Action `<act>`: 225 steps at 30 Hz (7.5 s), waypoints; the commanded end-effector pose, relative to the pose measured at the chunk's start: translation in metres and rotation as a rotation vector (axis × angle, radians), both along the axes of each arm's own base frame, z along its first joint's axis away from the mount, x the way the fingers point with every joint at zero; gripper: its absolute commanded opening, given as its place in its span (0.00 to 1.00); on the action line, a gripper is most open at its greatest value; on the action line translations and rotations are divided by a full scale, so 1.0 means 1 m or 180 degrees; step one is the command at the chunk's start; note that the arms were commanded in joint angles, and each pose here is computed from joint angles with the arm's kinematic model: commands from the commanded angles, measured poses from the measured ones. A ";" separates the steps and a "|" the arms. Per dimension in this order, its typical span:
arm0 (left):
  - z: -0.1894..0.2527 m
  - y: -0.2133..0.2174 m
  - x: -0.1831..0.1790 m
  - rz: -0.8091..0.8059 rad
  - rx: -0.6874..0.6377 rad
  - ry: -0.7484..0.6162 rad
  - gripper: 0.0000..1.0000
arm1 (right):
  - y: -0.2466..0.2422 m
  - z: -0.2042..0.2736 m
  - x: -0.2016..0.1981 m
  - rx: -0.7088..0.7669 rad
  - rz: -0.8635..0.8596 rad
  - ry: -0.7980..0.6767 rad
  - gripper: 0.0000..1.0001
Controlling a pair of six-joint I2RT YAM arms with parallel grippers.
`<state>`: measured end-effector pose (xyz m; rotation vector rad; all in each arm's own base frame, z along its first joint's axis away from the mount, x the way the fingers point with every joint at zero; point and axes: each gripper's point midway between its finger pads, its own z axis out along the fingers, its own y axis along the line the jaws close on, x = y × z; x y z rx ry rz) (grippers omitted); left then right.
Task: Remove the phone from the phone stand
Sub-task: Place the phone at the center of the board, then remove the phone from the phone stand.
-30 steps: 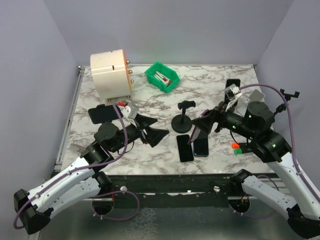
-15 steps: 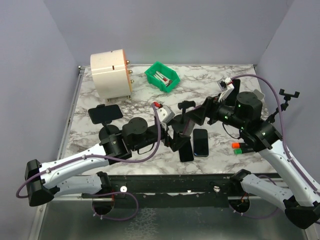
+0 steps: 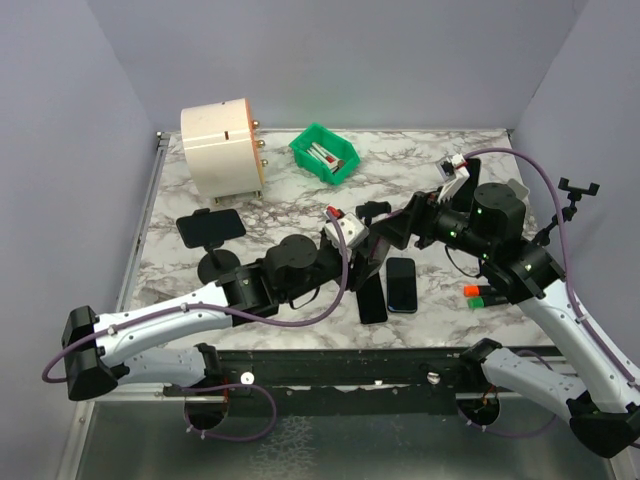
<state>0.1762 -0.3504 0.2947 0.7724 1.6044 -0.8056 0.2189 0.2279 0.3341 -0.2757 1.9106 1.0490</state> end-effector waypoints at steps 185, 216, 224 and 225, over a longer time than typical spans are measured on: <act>0.009 0.110 0.017 0.0671 -0.0651 -0.0046 0.76 | -0.154 -0.020 0.190 -0.1487 -0.2905 0.0012 1.00; -0.001 0.113 0.006 0.0503 -0.0677 0.0018 0.82 | -0.240 -0.117 0.254 -0.1490 -0.2794 -0.0271 0.99; -0.004 0.112 0.007 0.0498 -0.0644 0.0026 0.82 | -0.254 -0.136 0.255 -0.1507 -0.2893 -0.0125 0.99; -0.004 0.111 0.007 0.0500 -0.0639 0.0029 0.82 | -0.255 -0.138 0.255 -0.1519 -0.2900 -0.0112 0.99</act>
